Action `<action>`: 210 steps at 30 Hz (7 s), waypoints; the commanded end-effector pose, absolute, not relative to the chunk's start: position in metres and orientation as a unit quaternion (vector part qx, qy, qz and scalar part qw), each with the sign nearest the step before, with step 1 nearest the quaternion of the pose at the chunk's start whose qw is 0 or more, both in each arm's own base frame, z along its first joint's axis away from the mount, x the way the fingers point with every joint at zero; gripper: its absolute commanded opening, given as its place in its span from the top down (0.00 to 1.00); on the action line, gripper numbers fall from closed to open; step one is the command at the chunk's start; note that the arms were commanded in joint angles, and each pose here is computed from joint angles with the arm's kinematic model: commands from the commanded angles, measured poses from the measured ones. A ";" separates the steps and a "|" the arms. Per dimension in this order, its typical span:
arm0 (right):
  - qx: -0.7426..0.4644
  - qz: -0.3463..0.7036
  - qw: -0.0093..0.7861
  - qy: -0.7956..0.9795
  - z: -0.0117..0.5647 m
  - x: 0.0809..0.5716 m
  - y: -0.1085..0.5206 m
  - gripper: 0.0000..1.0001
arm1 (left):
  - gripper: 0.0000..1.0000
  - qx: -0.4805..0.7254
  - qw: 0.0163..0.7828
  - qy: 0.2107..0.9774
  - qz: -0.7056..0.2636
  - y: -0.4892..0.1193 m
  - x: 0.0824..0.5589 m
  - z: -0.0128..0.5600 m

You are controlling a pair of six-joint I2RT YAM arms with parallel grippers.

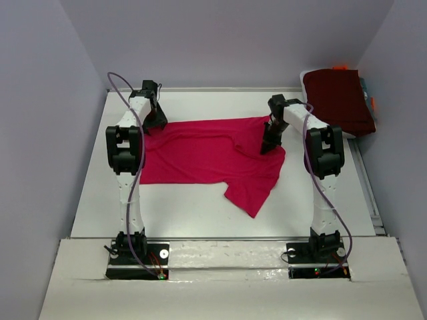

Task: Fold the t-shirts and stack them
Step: Fold the flattened tshirt in 1/3 of the way

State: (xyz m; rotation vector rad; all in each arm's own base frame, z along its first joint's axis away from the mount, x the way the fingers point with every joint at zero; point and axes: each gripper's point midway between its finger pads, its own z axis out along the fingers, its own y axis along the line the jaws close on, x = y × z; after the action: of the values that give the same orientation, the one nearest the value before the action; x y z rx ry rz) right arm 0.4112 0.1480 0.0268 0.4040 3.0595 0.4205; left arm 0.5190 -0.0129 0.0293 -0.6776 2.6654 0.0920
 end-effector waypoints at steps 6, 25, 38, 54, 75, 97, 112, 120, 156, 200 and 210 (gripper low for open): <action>0.133 0.115 0.017 0.984 0.029 0.413 0.141 0.82 | 0.29 -0.252 0.158 0.952 0.066 0.012 0.504 0.023; 0.153 0.062 -0.004 0.986 0.011 0.402 0.105 0.81 | 0.29 -0.267 0.162 0.949 0.044 0.030 0.522 0.017; 0.134 0.097 0.032 0.986 0.022 0.434 0.117 0.79 | 0.29 -0.260 0.265 0.928 0.005 0.025 0.536 0.106; 0.132 0.106 0.034 0.985 0.023 0.431 0.120 0.78 | 0.29 -0.230 0.207 0.950 -0.028 -0.026 0.443 0.102; 0.131 0.109 0.020 0.985 0.014 0.423 0.120 0.78 | 0.29 -0.269 0.214 0.938 -0.043 -0.002 0.424 0.086; 0.133 0.107 0.014 0.985 0.010 0.419 0.120 0.79 | 0.38 -0.289 0.196 0.936 -0.039 0.011 0.409 0.059; 0.134 0.104 0.012 0.985 0.007 0.416 0.119 0.79 | 0.57 -0.286 0.205 0.935 -0.038 0.013 0.417 0.054; 0.133 0.104 0.011 0.986 0.007 0.415 0.118 0.79 | 0.69 -0.289 0.201 0.935 -0.034 0.018 0.416 0.051; 0.132 0.101 0.011 0.986 0.010 0.414 0.117 0.79 | 0.70 -0.300 0.205 0.932 -0.012 0.037 0.428 0.037; 0.135 0.100 0.001 0.986 0.000 0.405 0.117 0.79 | 0.62 -0.274 0.229 0.932 -0.069 0.020 0.438 0.056; 0.134 0.100 0.000 0.986 -0.001 0.405 0.116 0.79 | 0.75 -0.270 0.227 0.933 -0.074 0.018 0.439 0.053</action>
State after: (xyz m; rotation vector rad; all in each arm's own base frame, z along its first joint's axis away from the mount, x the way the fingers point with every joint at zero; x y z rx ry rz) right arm 0.4179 0.1296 0.0218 0.4168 3.0389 0.4187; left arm 0.4285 0.0168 0.0299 -0.7814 2.6261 -0.1814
